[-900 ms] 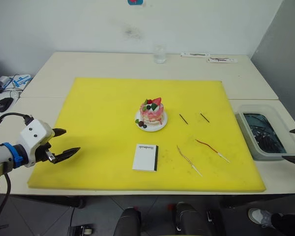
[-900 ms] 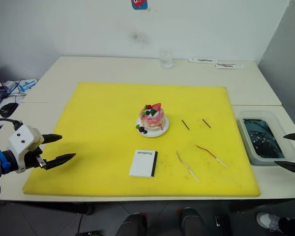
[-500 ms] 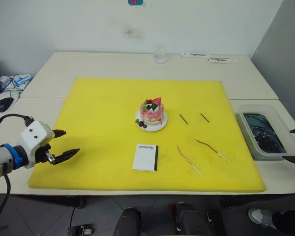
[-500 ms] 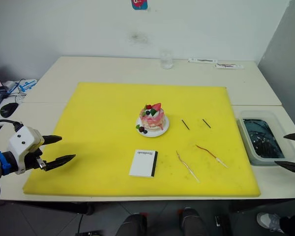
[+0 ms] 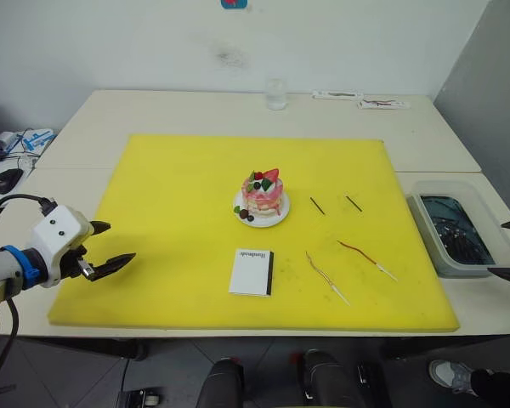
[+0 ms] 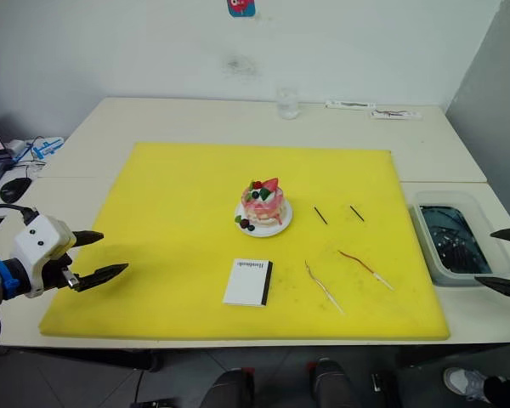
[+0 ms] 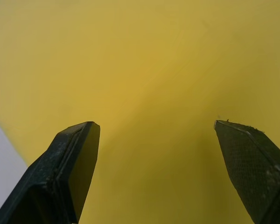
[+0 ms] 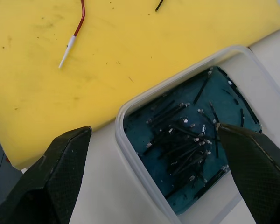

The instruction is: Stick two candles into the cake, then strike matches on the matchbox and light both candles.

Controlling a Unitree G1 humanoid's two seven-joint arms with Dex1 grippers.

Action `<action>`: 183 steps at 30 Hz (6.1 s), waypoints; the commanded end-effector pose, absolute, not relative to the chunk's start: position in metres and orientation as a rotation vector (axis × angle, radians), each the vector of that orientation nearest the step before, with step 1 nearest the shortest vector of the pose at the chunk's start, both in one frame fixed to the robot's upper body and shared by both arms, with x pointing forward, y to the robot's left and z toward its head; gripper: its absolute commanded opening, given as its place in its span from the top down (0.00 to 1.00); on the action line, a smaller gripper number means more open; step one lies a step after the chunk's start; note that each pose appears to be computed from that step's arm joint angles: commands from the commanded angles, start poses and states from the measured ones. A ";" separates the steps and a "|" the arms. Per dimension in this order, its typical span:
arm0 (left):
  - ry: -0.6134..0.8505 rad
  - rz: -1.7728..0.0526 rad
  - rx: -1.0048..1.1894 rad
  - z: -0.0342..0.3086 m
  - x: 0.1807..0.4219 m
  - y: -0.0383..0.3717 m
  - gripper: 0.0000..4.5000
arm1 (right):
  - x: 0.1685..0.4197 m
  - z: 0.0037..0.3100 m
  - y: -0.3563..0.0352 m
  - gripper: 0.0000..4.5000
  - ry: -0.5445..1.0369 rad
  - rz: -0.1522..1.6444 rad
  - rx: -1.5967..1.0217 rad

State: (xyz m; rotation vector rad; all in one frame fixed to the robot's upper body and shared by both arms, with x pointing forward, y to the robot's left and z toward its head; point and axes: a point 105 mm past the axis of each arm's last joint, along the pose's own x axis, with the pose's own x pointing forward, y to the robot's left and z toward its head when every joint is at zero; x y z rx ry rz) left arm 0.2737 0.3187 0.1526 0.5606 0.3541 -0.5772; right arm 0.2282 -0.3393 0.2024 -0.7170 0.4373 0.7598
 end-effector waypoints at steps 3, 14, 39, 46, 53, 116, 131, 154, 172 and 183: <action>0.314 -0.636 0.489 0.169 0.275 0.314 0.02 | 0.229 0.211 -0.338 0.00 0.405 0.749 -0.752; 0.345 -0.738 0.409 0.163 0.266 0.292 0.02 | 0.232 0.229 -0.318 0.00 0.317 0.762 -0.734; 0.151 -1.366 0.203 0.170 0.226 0.095 0.02 | 0.224 0.146 -0.217 0.00 0.437 0.779 -0.473; 0.140 -1.392 0.195 0.171 0.225 0.087 0.02 | 0.241 0.132 -0.222 0.00 0.454 0.755 -0.463; 0.133 -1.388 0.195 0.171 0.226 0.085 0.02 | 0.249 0.123 -0.224 0.00 0.468 0.743 -0.463; 0.112 -1.317 -1.004 0.227 0.252 0.045 0.00 | 0.238 0.226 -0.075 0.99 0.155 1.218 0.302; 0.141 -1.313 -1.051 0.221 0.250 0.050 0.08 | 0.241 0.233 -0.079 1.00 0.144 1.202 0.309; 0.120 -1.344 -1.082 0.225 0.252 0.046 0.99 | 0.239 0.233 -0.077 1.00 0.156 1.215 0.303; 0.003 -1.218 -0.722 0.238 0.262 0.074 1.00 | 0.243 0.211 -0.104 0.24 0.196 1.108 0.009; -0.141 -0.783 -0.131 0.250 0.325 0.165 1.00 | 0.251 0.221 -0.095 0.24 0.020 1.154 -0.386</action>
